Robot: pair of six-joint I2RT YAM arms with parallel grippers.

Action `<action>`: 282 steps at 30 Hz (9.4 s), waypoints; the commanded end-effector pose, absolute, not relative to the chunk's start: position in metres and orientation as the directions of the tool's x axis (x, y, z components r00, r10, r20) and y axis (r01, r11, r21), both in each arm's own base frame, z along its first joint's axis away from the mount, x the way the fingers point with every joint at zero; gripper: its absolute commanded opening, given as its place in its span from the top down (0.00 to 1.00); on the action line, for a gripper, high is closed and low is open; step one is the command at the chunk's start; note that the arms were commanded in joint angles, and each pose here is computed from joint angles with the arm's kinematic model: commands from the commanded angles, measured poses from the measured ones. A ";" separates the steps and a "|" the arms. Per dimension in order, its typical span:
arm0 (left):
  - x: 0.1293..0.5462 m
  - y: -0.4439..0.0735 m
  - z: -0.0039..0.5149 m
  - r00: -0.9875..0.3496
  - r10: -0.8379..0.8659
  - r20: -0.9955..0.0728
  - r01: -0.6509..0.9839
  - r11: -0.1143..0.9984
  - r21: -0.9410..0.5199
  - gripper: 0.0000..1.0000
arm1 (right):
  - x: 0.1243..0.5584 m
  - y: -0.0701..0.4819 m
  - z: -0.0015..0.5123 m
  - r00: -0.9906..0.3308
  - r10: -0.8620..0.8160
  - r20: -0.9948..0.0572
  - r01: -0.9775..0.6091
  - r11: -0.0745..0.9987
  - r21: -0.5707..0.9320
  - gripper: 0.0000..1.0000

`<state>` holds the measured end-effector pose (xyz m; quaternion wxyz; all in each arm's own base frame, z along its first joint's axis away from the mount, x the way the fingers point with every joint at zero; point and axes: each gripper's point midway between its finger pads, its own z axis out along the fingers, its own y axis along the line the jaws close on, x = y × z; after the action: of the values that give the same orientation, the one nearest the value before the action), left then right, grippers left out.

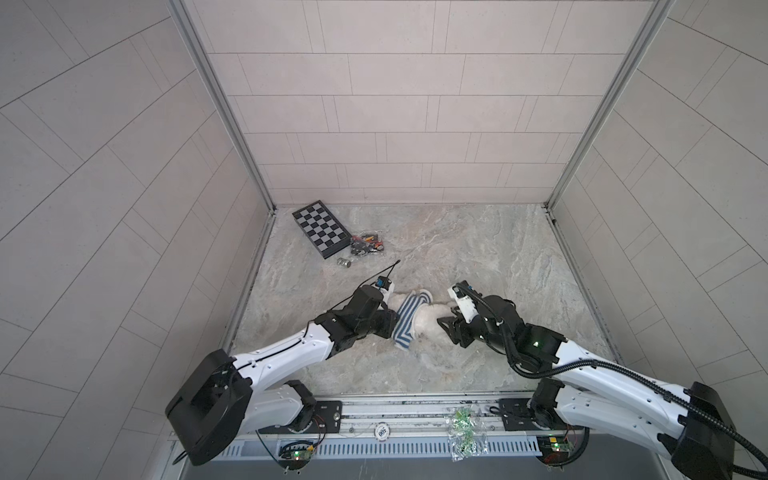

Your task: Dress the teddy bear

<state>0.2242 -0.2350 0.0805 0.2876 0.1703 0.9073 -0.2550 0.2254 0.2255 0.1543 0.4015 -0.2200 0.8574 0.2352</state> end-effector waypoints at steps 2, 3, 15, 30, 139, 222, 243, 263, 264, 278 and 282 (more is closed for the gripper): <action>0.207 -0.236 0.071 -0.791 0.158 -0.591 0.453 0.801 -0.391 0.70 | 0.231 0.223 0.136 -0.671 -0.189 -0.717 -0.522 0.807 0.276 0.33; 0.205 -0.235 0.069 -0.793 0.161 -0.587 0.452 0.802 -0.391 0.70 | 0.232 0.224 0.133 -0.679 -0.191 -0.709 -0.520 0.807 0.281 0.31; 0.190 -0.231 0.055 -0.804 0.153 -0.574 0.440 0.804 -0.401 0.70 | 0.223 0.226 0.094 -0.735 -0.239 -0.635 -0.519 0.801 0.299 0.29; 0.190 -0.229 0.117 -0.747 0.114 -0.655 0.490 0.761 -0.426 0.65 | 0.226 0.227 0.108 -0.624 -0.336 -0.706 -0.585 0.799 0.137 1.00; 0.270 -0.226 0.178 -0.739 -0.098 -0.666 0.389 0.745 -0.541 1.00 | 0.168 0.240 0.193 0.170 -0.598 -0.783 -0.622 0.552 -0.556 1.00; 0.229 -0.265 0.185 -0.779 0.080 -0.621 0.546 0.572 -0.612 0.73 | 0.151 0.258 0.204 0.407 -0.624 -0.667 -0.588 0.379 -0.714 1.00; 0.193 -0.303 0.239 -0.657 0.242 -0.714 0.741 0.384 -0.551 0.30 | 0.139 0.268 0.194 0.501 -0.591 -0.632 -0.596 0.294 -0.747 1.00; 0.193 -0.341 0.216 -0.704 0.274 -0.655 0.708 0.340 -0.618 0.70 | 0.133 0.271 0.188 0.533 -0.585 -0.611 -0.600 0.248 -0.760 1.00; 0.192 -0.341 0.217 -0.704 0.272 -0.657 0.709 0.336 -0.620 0.75 | 0.134 0.271 0.188 0.532 -0.585 -0.612 -0.600 0.248 -0.760 1.00; 0.217 -0.316 0.232 -0.702 0.159 -0.694 0.685 0.416 -0.598 1.00 | 0.137 0.267 0.192 0.520 -0.586 -0.622 -0.593 0.277 -0.756 0.99; 0.232 -0.301 0.239 -0.698 0.094 -0.710 0.663 0.460 -0.591 1.00 | 0.141 0.265 0.191 0.492 -0.596 -0.634 -0.589 0.308 -0.747 0.69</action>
<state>0.2127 -0.3132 0.2210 0.2557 0.2621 0.8044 -0.4678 0.1387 0.2672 0.1886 0.6261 -0.6001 0.4978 -0.0007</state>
